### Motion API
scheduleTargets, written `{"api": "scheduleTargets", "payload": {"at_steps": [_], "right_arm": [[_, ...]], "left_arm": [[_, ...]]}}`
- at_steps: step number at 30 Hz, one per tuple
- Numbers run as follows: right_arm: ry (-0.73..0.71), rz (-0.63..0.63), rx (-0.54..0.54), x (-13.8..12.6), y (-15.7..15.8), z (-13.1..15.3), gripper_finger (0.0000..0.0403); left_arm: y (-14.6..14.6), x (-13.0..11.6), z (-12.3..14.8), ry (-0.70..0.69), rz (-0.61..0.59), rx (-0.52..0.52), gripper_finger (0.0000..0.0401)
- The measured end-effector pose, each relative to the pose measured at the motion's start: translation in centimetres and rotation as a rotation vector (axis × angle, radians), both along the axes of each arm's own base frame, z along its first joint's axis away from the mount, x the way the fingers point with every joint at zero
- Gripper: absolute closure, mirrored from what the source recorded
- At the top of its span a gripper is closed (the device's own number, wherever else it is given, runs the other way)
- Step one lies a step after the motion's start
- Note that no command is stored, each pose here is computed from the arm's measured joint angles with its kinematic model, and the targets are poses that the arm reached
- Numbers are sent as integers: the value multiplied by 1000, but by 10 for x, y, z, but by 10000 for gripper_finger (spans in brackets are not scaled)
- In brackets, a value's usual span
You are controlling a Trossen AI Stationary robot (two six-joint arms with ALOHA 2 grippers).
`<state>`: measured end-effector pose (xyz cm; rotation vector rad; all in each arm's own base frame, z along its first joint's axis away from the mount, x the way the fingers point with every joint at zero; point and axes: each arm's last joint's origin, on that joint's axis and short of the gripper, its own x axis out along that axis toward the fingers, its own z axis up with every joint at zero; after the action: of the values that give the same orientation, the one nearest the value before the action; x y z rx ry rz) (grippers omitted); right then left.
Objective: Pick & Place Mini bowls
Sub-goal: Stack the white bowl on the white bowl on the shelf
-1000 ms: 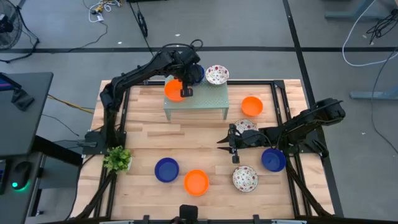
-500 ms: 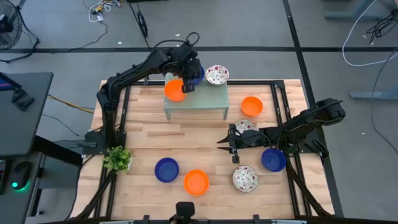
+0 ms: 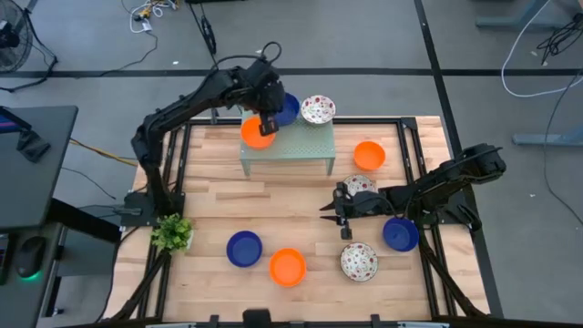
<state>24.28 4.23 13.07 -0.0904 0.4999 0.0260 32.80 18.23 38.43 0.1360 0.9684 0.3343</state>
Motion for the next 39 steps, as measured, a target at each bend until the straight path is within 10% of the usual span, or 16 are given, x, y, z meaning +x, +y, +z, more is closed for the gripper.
{"api": "scheduleTargets", "payload": {"at_steps": [10,20,28,39], "right_arm": [[-32,30,23,0,10,3,292],[-112,22,66,7,12,23,292],[317,-95,29,8,12,86,291],[673,-350,84,-13,-4,110,202]], "left_arm": [[-92,-63,-13,-274,-95,-14,399],[-173,-102,-123,-553,-255,-139,396],[-209,-120,-195,-636,-329,-276,394],[-227,-140,-213,-782,-259,-239,392]]}}
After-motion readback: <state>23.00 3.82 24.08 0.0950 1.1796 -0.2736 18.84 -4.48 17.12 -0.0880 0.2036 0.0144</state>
